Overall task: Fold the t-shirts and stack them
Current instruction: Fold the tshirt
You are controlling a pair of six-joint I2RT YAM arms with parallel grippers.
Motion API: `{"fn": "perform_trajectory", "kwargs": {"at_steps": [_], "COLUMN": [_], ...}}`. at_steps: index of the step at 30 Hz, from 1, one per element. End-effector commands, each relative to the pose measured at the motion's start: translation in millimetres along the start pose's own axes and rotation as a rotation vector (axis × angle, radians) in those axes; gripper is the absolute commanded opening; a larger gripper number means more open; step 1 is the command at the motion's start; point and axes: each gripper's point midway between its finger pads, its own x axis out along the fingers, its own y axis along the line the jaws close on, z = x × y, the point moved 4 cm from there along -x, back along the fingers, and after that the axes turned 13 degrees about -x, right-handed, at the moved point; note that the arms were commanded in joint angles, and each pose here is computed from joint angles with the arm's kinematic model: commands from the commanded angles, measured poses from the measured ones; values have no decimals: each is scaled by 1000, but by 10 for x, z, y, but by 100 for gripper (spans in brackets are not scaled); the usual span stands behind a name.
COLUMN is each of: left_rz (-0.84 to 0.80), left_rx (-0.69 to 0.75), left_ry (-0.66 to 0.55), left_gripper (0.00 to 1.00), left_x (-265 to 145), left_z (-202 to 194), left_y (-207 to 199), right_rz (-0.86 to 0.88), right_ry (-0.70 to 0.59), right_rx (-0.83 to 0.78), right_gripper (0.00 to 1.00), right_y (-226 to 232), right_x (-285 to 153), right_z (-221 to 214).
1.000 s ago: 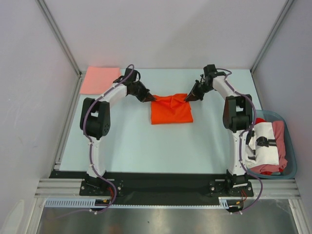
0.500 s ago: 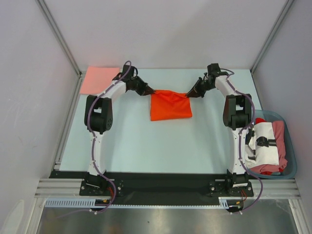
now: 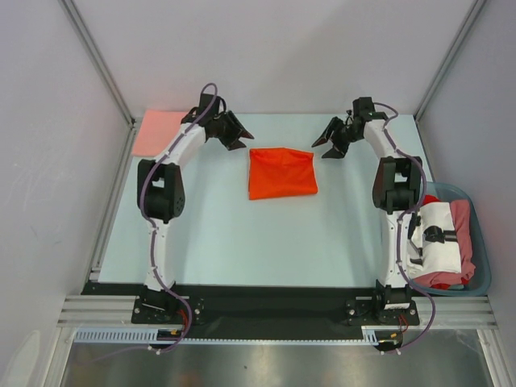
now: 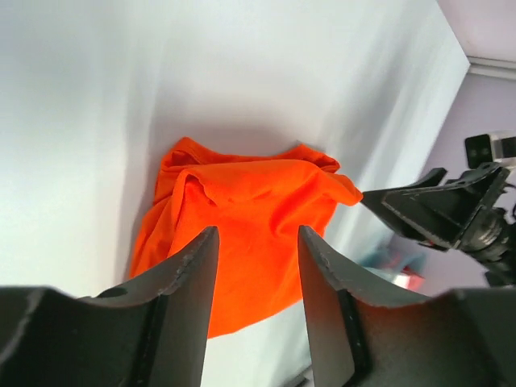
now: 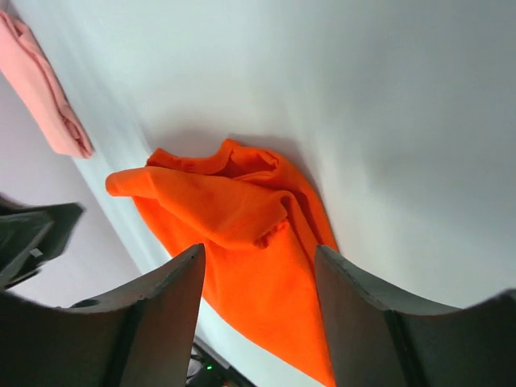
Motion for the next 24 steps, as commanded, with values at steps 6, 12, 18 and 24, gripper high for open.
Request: {"fn": "perform_trajectory", "kwargs": {"at_steps": [6,12,18,24], "left_rz": [-181,-321,-332,-347], "left_rx": [365,308,281,272], "left_ry": [-74,88,118,117], "left_gripper": [36,13,9,9], "left_x": [-604,-256,38,291], "left_z": [-441,-746,-761,-688], "left_y": [-569,-467,-328,-202], "right_rz": [28,120,148,166], "right_ry": [-98,-190,-222,-269], "right_rx": [-272,-247,-210,-207], "right_gripper": [53,29,14,13], "right_y": [611,828,745,564], "right_x": [-348,-24,300,470], "right_z": [-252,-353,-364,-284]}}
